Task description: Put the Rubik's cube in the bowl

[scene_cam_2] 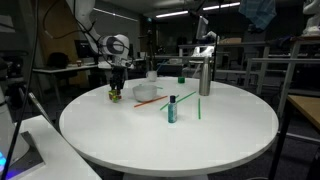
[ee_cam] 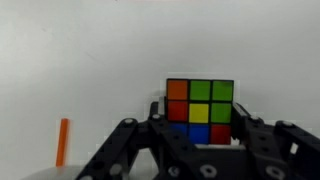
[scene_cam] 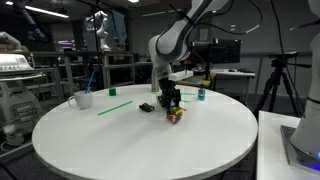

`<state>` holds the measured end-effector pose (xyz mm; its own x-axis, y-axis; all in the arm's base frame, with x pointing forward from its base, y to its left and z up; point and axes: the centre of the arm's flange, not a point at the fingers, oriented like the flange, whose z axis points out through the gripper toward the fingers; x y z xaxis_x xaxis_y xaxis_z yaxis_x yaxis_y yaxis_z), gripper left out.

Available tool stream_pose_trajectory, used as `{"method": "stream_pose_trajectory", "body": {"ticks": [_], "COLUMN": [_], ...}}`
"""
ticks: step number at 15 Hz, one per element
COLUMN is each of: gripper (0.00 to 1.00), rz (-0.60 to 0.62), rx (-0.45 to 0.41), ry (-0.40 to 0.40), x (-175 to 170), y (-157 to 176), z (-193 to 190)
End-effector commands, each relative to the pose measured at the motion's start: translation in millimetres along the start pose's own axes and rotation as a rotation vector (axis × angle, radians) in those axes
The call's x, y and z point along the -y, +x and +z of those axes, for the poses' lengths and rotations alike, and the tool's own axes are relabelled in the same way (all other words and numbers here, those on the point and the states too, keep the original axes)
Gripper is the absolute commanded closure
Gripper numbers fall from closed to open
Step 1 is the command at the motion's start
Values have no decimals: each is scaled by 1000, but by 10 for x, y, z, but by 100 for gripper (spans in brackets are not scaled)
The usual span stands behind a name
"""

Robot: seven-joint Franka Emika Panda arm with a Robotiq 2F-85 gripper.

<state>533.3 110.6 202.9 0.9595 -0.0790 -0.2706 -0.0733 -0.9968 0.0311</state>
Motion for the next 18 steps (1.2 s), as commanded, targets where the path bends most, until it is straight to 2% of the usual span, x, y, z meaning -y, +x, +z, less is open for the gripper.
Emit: {"method": "stream_pose_trajectory", "body": {"ticks": [1,9,18], "gripper": [66,66,66], "rz": [16,32,59], "rx": [-21,-82,-114], "ry": [-47,-132,-171], "x": [-36,-284,-570], "y": [-196,-131,146], "z": [-389,-971,-1242]}}
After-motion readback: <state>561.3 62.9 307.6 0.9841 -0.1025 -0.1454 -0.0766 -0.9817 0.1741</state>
